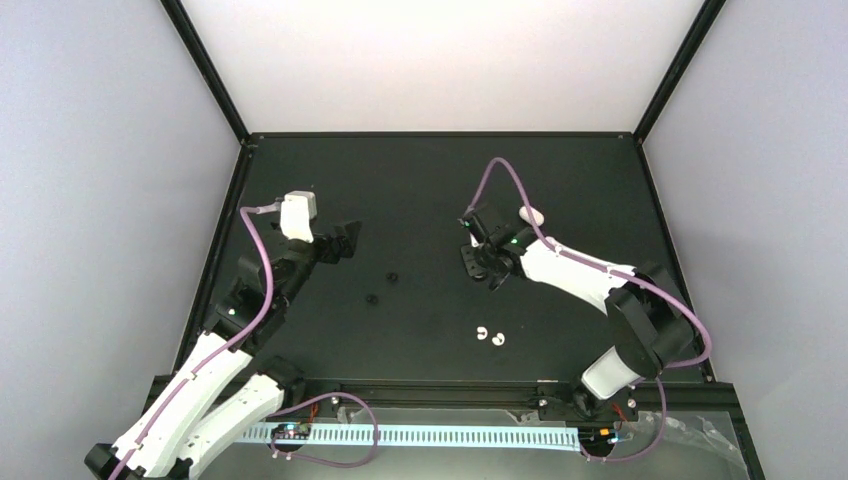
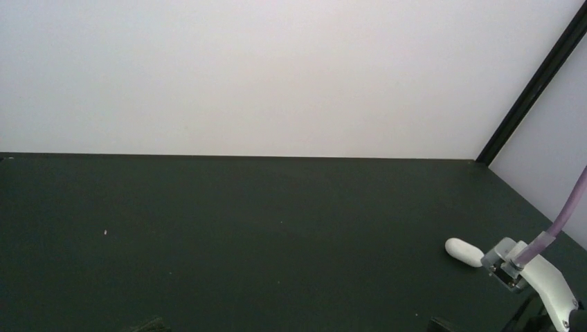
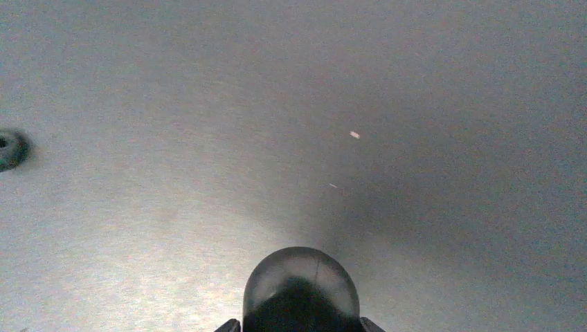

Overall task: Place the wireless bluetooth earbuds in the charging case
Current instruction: Move the charging case to the center of the board.

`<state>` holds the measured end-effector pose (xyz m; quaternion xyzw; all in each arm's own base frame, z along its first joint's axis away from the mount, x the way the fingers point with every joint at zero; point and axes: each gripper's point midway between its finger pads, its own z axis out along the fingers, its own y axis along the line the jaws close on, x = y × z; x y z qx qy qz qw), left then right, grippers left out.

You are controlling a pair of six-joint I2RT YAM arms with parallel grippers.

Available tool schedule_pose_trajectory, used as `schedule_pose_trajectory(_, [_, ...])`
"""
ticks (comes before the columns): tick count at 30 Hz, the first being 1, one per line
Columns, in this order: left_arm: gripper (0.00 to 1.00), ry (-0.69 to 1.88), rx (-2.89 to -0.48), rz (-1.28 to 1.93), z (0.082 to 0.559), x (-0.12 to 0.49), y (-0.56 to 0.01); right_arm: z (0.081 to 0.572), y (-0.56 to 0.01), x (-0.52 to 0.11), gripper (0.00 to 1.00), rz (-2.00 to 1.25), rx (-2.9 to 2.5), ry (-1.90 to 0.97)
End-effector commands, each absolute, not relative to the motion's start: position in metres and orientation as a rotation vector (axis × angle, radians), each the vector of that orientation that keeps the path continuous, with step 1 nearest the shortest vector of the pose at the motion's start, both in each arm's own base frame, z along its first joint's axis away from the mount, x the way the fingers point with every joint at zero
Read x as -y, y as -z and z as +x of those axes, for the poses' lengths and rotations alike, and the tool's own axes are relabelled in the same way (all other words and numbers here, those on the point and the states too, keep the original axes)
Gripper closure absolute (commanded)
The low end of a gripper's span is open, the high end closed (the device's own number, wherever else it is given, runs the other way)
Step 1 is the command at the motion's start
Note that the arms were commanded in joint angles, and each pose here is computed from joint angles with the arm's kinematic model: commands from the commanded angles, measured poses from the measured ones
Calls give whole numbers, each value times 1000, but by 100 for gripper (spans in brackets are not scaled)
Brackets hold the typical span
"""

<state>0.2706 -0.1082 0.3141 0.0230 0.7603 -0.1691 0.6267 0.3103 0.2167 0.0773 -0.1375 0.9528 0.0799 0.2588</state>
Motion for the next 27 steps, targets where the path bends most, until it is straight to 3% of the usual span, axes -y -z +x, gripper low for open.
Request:
schedule_pose_trajectory(1, [1, 398, -1741, 72, 269, 112, -314, 297, -79, -244, 58, -736, -2557, -175])
schedule_pose_trajectory(10, [1, 377, -1737, 60, 268, 108, -315, 276, -51, -270, 55, -979, -2565, -120])
schedule_pose_trajectory(19, [1, 377, -1731, 59, 267, 107, -317, 287, -91, -276, 43, -479, -2555, -315])
schedule_pose_trajectory(23, [1, 375, -1733, 57, 267, 107, -316, 281, -84, -279, 58, -308, -2573, -439])
schedule_pose_trajectory(27, [1, 374, -1735, 59, 267, 107, -316, 275, -62, -266, 78, -257, -2607, -387])
